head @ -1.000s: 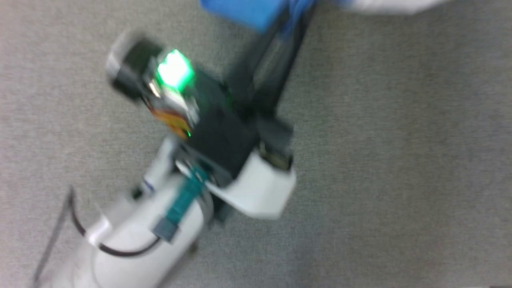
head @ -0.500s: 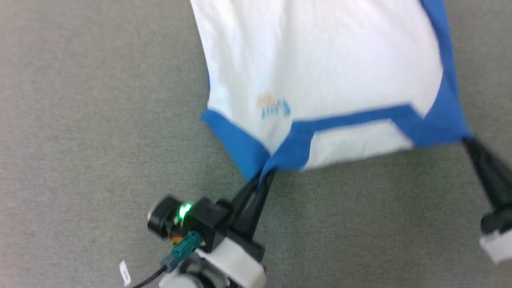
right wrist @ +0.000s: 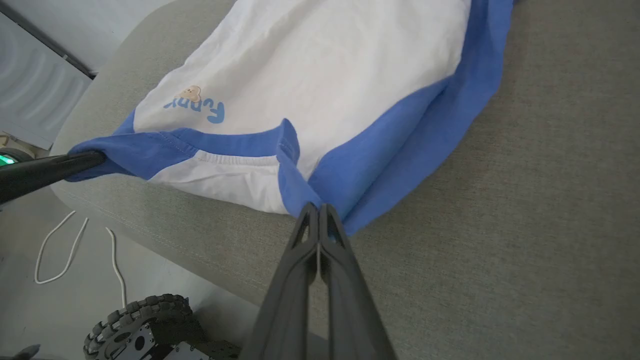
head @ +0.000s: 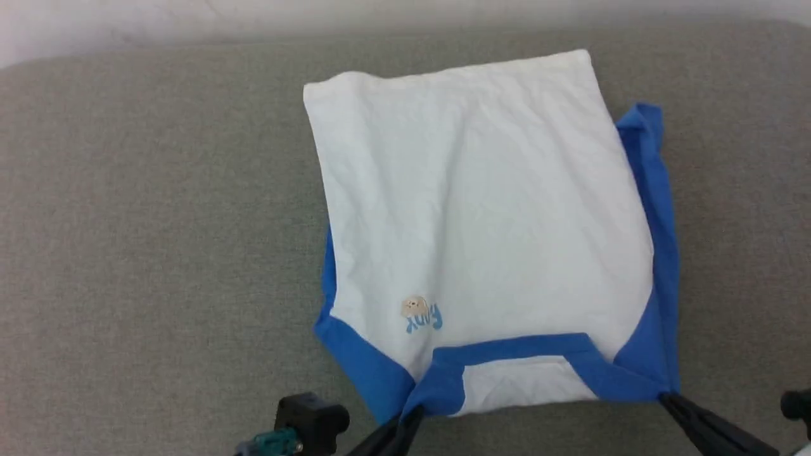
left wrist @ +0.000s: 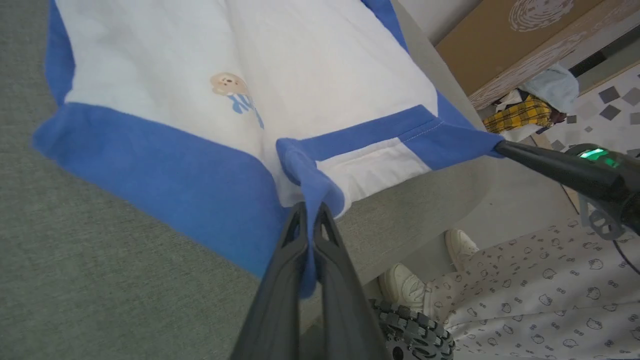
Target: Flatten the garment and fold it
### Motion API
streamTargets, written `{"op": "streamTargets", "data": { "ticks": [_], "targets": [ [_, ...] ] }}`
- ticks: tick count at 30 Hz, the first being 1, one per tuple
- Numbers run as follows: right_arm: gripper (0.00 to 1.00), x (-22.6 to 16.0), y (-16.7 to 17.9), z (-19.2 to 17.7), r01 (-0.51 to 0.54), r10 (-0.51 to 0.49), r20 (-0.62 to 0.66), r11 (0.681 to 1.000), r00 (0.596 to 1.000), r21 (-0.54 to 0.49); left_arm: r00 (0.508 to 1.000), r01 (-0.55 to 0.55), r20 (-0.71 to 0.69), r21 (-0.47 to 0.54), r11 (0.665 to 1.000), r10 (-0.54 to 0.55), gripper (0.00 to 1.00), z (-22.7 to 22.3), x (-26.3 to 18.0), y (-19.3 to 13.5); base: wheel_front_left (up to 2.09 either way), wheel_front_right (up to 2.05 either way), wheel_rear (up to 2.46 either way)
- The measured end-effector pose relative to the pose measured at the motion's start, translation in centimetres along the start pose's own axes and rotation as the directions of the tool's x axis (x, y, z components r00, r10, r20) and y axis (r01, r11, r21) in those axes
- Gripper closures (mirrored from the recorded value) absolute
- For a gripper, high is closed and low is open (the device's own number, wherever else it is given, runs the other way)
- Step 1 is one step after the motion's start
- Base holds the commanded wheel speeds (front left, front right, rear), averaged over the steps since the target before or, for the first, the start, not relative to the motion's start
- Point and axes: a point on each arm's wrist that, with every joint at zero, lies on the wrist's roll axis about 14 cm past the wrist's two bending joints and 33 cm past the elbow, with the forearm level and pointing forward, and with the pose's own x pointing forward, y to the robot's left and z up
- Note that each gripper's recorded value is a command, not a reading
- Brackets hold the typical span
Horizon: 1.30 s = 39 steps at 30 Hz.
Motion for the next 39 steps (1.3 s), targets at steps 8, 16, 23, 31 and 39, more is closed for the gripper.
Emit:
{"op": "streamTargets", "data": {
  "ticks": [8,16,23,31,39],
  "targets": [
    [1.00,-2.9,2.4,4.0,-0.044,0.044,0.106,0.999,0.993,-0.001,0.987,0.058,0.154,-0.014,0.998,-0.055,1.00,4.8,-3.0,-2.8,0.00,0.00,0.00],
    [1.00,-4.9,4.5,14.1,-0.042,0.127,0.367,0.972,0.922,-0.232,0.878,0.025,0.454,0.273,0.962,-0.152,1.00,15.1,-5.4,-4.4,0.00,0.00,0.00],
    [1.00,-4.0,5.7,22.6,-0.016,0.265,0.484,0.888,0.834,-0.459,0.774,-0.059,0.580,0.466,0.883,-0.255,1.00,23.3,-4.0,-5.3,0.00,0.00,0.00],
    [1.00,0.9,4.3,30.2,0.016,0.327,0.501,0.825,0.801,-0.565,0.771,-0.109,0.580,0.525,0.844,-0.261,1.00,31.3,2.7,-4.0,0.00,0.00,0.00],
    [1.00,8.0,1.3,38.3,0.164,0.275,0.575,0.786,0.771,-0.596,0.746,-0.306,0.638,0.582,0.753,-0.190,1.00,40.8,9.1,-0.8,0.00,0.00,0.00]
  ]
}}
